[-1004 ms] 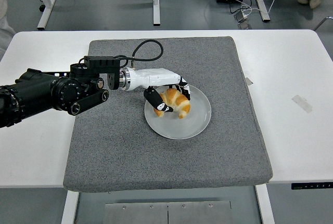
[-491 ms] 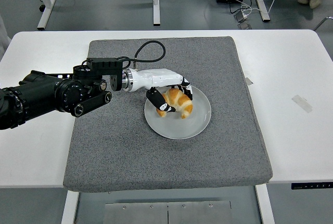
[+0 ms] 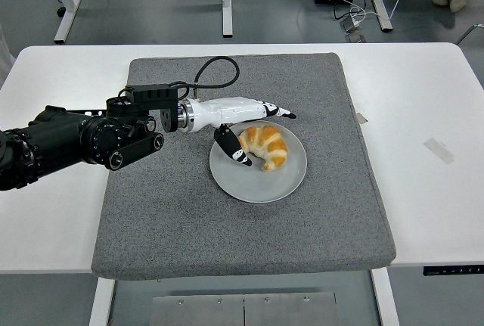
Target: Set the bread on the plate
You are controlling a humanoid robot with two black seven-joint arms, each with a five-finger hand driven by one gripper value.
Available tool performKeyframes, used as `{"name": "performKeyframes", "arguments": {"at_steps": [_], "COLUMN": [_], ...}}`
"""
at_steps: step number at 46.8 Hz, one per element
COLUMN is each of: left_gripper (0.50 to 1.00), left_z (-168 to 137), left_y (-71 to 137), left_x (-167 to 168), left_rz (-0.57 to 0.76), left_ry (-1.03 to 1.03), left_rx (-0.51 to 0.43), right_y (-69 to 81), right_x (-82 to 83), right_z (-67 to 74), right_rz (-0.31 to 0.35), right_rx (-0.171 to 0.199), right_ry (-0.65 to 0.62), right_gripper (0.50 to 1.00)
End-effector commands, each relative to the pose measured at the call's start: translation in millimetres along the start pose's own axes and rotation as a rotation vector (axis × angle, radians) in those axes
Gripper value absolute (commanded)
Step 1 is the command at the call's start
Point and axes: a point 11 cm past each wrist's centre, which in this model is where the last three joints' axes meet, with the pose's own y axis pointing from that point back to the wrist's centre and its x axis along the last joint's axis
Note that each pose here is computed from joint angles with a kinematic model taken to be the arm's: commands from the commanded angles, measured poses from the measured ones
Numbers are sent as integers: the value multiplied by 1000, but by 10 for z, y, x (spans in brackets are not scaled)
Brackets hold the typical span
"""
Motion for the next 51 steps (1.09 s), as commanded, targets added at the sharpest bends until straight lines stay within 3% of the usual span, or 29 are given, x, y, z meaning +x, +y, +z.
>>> {"name": "performKeyframes", "arguments": {"at_steps": [1, 14, 36, 51], "left_gripper": [977, 977, 978, 978], "left_z": [0, 130, -21, -247], "left_y": [0, -99, 6, 328], "left_x": [20, 178, 599, 955], "left_rz": [16, 94, 316, 457], "left_ry": [23, 104, 327, 396], "left_rx": [1, -27, 29, 63], "right_y": [1, 5, 1, -44], "right_x": [-23, -6, 2, 7], "right_z": [5, 25, 2, -231], "right_rz": [-9, -2, 4, -1], "right_rx": [-1, -4, 0, 40], "right_ry": [-3, -2, -14, -9], "right_gripper": [1000, 1000, 1000, 1000]}}
